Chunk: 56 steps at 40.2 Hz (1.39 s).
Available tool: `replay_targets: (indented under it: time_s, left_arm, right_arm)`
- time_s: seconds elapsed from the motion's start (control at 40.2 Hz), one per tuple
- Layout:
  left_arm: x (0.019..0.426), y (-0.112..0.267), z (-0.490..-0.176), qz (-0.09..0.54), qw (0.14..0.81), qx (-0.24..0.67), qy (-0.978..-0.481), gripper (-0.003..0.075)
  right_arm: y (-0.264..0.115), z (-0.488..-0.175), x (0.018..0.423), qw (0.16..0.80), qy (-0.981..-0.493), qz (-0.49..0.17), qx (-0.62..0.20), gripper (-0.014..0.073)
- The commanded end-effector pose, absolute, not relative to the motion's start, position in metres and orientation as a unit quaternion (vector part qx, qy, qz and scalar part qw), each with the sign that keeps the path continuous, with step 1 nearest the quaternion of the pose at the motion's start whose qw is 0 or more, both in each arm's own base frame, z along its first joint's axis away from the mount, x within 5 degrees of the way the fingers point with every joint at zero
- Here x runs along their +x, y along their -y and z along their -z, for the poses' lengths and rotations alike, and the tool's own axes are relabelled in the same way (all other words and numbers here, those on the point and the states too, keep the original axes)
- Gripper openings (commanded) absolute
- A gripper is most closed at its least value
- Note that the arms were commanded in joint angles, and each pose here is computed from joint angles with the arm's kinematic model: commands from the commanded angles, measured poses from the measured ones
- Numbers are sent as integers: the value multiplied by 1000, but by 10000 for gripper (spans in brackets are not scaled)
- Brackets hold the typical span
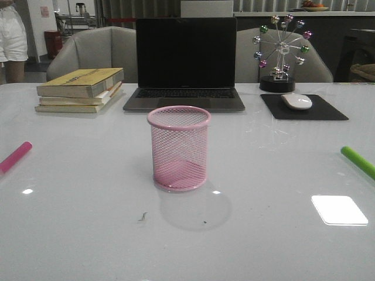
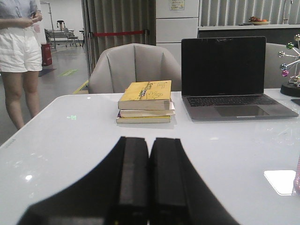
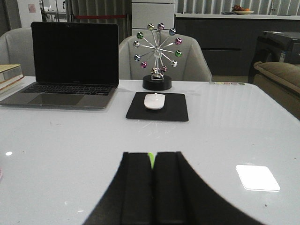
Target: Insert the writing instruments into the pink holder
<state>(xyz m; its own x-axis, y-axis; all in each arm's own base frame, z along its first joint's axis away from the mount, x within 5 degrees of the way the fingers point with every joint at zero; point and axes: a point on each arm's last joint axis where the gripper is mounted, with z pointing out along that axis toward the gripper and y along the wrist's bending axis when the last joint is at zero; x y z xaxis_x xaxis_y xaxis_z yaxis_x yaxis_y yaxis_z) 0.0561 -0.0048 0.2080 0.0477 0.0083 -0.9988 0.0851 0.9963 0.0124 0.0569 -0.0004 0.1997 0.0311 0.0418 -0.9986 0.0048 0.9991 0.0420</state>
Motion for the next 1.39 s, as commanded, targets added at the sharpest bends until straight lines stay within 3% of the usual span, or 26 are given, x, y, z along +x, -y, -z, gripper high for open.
replay_targets:
  time_s: [0.0,0.672,0.796,0.896,1.095,1.244,1.368]
  left_arm:
    - [54,5,-216,33,758,31,-651,97]
    - [54,5,-217,33,762,30,-645,97]
    - [53,5,-223,34,776,29,-630,97]
    - [48,4,-242,38,796,26,-603,97]
    - [22,2,-313,40,840,24,-541,97]
    - [8,1,-359,41,834,26,-549,97]
    - [9,2,-393,44,813,28,-580,97]
  right_arm:
    - [0,-212,54,760,-650,-13,16,77]
    - [0,-212,54,760,-650,-13,16,77]
    - [0,-221,53,778,-628,-14,15,77]
    - [0,-245,47,799,-601,-14,14,77]
    - [0,-313,20,832,-555,-13,14,77]
    - [0,-358,1,833,-553,-12,16,77]
    - [1,-384,1,815,-579,-11,18,77]
